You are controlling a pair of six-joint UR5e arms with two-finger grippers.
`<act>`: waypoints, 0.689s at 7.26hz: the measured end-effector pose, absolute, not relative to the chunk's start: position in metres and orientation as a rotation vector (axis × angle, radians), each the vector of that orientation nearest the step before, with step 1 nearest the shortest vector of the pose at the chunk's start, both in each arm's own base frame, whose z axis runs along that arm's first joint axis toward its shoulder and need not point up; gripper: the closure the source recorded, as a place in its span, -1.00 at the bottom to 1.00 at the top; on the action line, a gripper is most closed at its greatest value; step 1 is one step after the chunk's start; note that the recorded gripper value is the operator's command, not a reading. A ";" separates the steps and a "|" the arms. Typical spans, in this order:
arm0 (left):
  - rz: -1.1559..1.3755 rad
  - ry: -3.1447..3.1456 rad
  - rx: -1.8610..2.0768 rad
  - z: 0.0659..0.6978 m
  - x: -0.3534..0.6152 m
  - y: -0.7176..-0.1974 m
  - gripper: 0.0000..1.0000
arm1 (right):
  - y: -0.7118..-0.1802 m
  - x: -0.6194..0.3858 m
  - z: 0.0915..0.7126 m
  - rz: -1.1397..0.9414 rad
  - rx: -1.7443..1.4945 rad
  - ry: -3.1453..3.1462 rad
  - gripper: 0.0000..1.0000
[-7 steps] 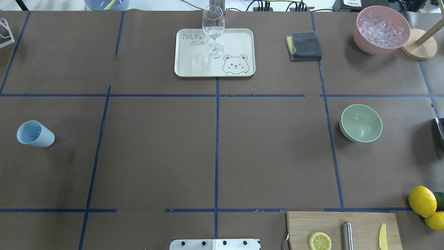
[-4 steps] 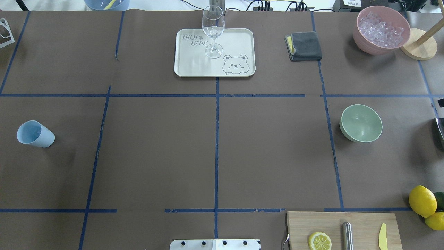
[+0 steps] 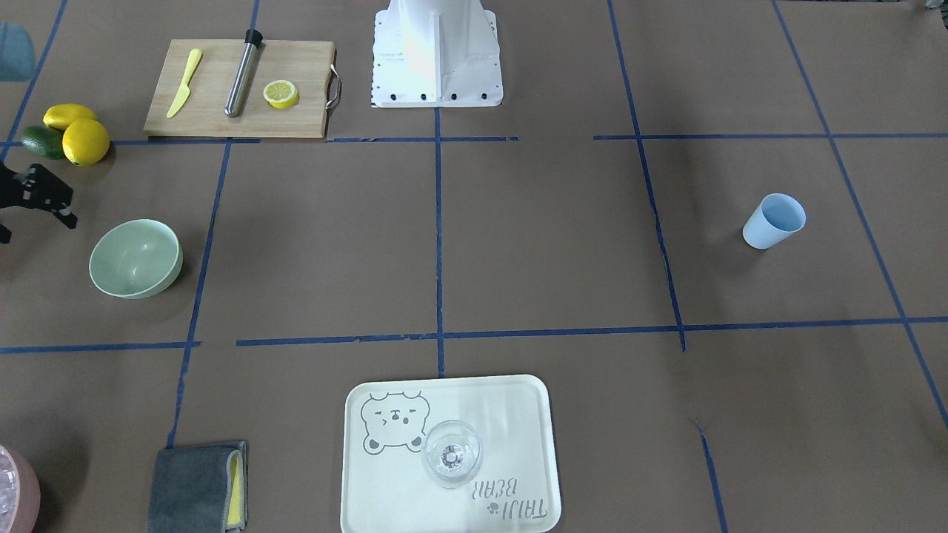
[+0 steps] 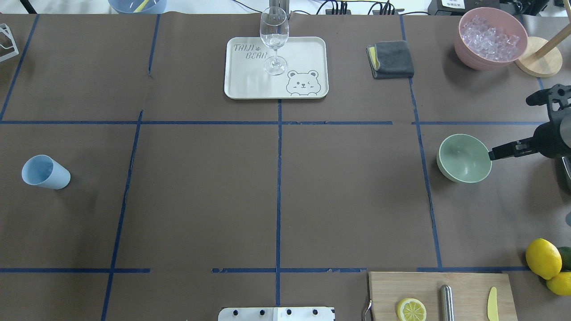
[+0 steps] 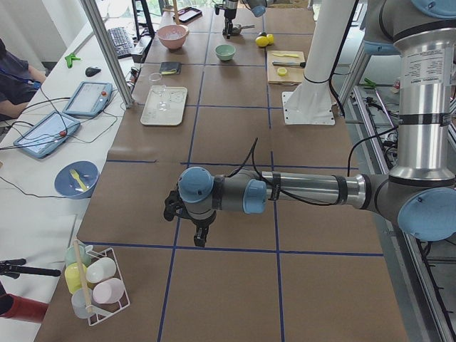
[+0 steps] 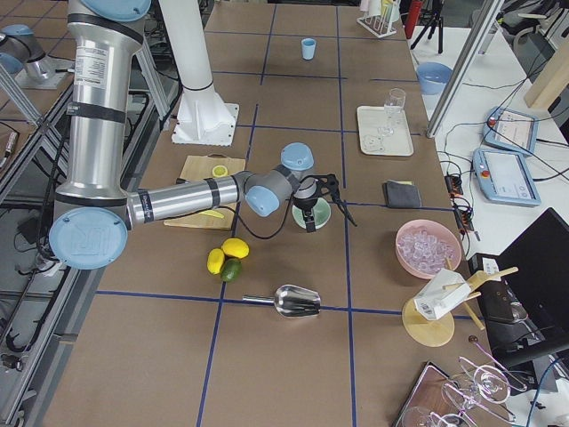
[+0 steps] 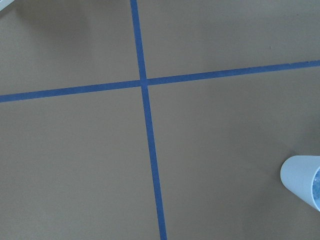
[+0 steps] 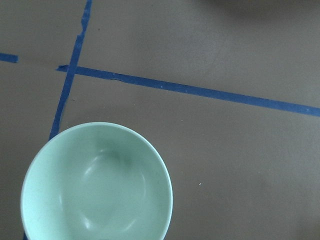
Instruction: Pour ice into bowl
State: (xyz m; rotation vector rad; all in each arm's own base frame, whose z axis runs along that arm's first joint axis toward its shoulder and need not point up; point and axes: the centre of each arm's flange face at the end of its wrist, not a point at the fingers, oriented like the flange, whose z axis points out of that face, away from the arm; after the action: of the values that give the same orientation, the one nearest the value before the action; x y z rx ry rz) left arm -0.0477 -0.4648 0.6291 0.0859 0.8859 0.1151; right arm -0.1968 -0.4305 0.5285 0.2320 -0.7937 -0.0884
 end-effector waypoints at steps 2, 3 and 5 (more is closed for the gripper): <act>0.118 0.886 0.091 0.627 -0.048 -0.465 -1.00 | -0.424 -0.215 0.534 -0.090 0.214 -0.781 -0.80; 0.121 0.886 0.096 0.626 -0.048 -0.465 -1.00 | -0.425 -0.219 0.538 -0.090 0.208 -0.778 -0.78; 0.125 0.885 0.108 0.625 -0.048 -0.466 -1.00 | -0.440 -0.232 0.542 -0.092 0.213 -0.786 -0.69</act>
State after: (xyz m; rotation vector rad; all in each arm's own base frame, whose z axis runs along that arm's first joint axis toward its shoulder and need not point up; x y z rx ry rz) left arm -0.0478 -0.4660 0.6248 0.1079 0.8851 0.1253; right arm -0.2318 -0.4397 0.5419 0.2132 -0.7864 -0.0917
